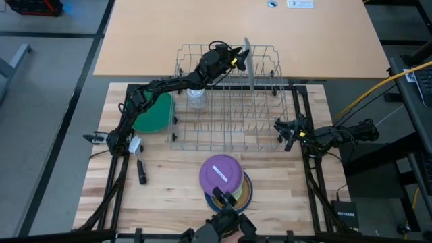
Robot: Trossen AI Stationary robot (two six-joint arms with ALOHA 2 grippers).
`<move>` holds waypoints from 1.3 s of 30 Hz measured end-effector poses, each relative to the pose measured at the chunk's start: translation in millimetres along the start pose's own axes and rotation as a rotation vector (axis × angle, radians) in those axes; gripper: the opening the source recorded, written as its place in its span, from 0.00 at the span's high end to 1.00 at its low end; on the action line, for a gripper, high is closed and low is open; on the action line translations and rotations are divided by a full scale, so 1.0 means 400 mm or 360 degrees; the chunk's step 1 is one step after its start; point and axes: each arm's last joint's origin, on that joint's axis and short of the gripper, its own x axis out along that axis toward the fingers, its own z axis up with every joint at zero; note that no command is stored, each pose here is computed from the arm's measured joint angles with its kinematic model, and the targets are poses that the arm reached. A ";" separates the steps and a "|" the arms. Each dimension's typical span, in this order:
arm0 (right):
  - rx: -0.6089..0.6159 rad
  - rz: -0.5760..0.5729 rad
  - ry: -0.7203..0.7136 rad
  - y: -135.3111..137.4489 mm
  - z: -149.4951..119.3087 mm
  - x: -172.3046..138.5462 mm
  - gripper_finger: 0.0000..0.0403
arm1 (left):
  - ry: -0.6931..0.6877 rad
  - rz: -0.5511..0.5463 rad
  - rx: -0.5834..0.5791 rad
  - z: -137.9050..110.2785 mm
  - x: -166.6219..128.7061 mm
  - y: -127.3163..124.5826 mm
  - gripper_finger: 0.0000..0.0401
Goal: Sort dishes
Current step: Put the top dark green plate in the dish rack
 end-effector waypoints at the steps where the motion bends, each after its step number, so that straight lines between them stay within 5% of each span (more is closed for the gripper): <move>1: 0.0000 0.0000 0.0000 0.000 0.000 0.000 0.78 | 0.0001 0.0002 0.0026 0.005 -0.001 0.000 0.37; 14: -0.0012 0.0062 0.0023 0.003 -0.001 0.000 0.78 | -0.0023 -0.0082 0.0450 0.222 -0.075 -0.102 0.37; 25: -0.0014 0.0118 0.0043 0.005 -0.002 0.000 0.78 | 0.1028 -0.0071 0.0944 0.370 -0.364 -0.223 0.37; 32: -0.0014 0.0118 0.0044 0.005 -0.002 0.000 0.78 | 0.1598 -0.0064 0.0892 0.383 -0.555 -0.284 0.37; 39: -0.0011 0.0118 0.0043 0.005 -0.002 0.000 0.78 | 0.2227 0.0236 0.0841 0.330 -0.679 -0.296 0.37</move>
